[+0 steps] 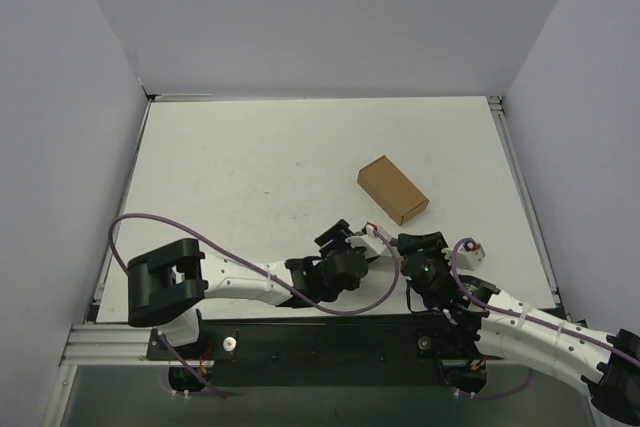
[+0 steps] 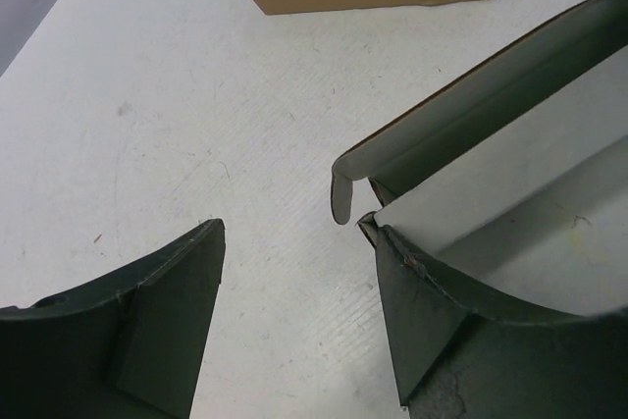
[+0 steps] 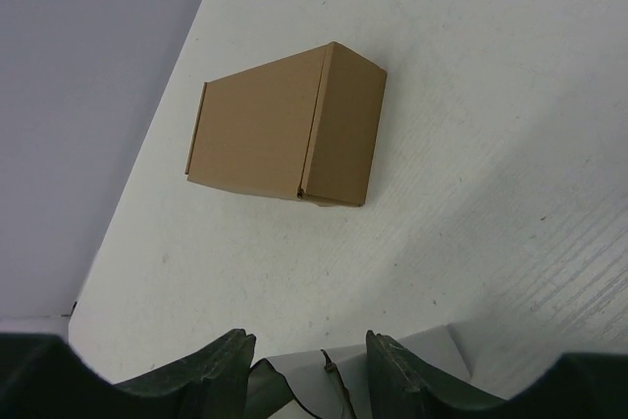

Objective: Fold the paper box

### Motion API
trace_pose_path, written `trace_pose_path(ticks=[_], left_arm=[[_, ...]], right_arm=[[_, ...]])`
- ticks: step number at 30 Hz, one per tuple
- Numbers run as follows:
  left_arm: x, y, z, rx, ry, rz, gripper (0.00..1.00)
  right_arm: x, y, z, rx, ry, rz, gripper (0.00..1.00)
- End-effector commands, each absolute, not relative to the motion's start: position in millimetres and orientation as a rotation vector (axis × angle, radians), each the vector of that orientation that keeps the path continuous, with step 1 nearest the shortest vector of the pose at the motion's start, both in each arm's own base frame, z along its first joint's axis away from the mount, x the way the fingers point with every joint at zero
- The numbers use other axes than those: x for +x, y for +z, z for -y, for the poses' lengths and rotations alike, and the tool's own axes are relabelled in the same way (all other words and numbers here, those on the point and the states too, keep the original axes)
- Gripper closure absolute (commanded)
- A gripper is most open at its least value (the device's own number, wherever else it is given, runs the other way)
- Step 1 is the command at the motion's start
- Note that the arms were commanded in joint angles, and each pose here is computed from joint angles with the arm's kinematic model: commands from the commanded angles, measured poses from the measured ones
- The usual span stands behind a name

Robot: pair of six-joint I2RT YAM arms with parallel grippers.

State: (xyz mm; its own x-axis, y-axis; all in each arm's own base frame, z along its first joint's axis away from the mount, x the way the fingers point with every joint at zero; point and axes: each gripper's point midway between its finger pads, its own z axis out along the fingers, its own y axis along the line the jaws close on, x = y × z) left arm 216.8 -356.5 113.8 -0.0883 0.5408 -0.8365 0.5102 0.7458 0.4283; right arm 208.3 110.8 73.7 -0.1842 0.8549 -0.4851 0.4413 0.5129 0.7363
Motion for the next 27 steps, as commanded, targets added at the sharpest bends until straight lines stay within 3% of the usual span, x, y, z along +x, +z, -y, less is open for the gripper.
trace_pose_path(ticks=[1,8,12,16,20,27], left_arm=[[193,118,375,0.930,-0.141,-1.739,0.27],[192,137,376,0.873,-0.255,-1.760,0.24],[194,143,373,0.821,-0.486,-1.821,0.24],[207,152,352,0.747,-0.751,-1.829,0.30],[223,163,336,0.678,-0.818,-1.848,0.31],[221,169,359,0.729,-0.958,-1.845,0.33]], right_arm=[[179,25,-87,1.000,0.325,-1.996,0.95],[180,26,-87,0.995,0.325,-1.995,0.95],[180,29,-88,0.990,0.327,-1.994,0.96],[181,31,-89,0.982,0.325,-1.995,0.96],[181,32,-89,0.977,0.323,-1.991,0.96],[181,32,-88,0.976,0.323,-1.989,0.96]])
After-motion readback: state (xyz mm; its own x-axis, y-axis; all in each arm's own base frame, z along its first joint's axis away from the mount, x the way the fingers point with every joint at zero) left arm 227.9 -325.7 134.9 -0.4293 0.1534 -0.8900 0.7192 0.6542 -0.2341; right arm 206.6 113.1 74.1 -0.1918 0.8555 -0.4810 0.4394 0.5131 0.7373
